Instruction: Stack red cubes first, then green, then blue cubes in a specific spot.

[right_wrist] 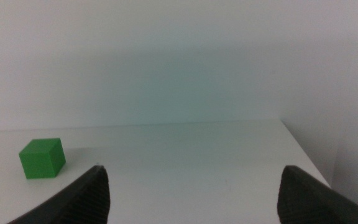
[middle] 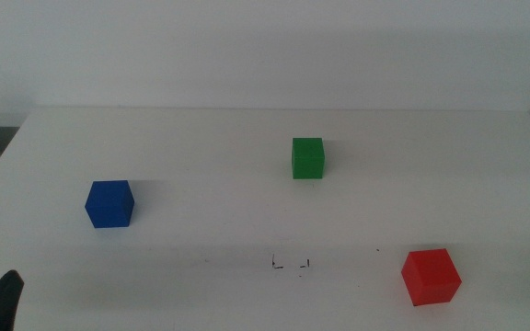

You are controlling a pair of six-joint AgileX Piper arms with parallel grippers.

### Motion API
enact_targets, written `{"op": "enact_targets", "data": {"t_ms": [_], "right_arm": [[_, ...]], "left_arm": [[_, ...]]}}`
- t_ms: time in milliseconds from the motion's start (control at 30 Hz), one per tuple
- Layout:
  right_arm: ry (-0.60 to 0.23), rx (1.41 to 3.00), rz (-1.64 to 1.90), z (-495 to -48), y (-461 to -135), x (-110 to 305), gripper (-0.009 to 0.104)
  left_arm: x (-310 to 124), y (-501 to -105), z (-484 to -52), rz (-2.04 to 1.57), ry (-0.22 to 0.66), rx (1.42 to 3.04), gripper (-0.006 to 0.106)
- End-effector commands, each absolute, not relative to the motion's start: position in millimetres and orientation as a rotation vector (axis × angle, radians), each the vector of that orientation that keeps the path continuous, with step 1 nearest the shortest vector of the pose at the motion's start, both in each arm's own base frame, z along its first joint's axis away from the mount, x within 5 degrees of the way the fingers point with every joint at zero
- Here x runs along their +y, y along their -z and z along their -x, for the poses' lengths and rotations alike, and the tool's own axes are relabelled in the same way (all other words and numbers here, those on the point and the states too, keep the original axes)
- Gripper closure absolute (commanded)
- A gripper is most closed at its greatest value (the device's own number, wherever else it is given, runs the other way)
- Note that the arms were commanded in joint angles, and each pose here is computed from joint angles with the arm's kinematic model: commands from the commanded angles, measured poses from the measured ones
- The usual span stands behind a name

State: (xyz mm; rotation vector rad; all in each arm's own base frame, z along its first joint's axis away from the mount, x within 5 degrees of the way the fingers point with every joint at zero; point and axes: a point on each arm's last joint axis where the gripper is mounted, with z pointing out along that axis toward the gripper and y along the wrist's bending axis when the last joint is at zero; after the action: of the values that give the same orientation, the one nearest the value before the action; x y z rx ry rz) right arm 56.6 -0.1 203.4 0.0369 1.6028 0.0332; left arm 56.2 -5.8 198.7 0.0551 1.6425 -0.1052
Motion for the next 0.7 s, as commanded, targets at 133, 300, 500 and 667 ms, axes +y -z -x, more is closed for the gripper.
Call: {"op": "enact_targets", "data": {"t_ms": [133, 300, 500, 667], "right_arm": [[-0.038, 1.569, -0.037, -56.5, -205.4, 0.0, 0.018], [-0.104, 1.586, -0.089, -54.4, -214.0, 1.0, 0.018], [-0.136, 1.672, -0.101, -57.8, -263.7, 2.7, 0.018], [-0.184, 1.922, -0.105, -73.3, -313.3, 7.1, 0.018]], "left_arm": [[-5.7, -200.0, -56.0, -0.051, 0.106, 1.629, 0.010], [-5.7, -200.0, -56.0, -0.051, 0.106, 1.629, 0.010], [-5.7, -200.0, -56.0, -0.051, 0.106, 1.629, 0.010], [-5.7, -200.0, -56.0, -0.051, 0.106, 1.629, 0.010]]}}
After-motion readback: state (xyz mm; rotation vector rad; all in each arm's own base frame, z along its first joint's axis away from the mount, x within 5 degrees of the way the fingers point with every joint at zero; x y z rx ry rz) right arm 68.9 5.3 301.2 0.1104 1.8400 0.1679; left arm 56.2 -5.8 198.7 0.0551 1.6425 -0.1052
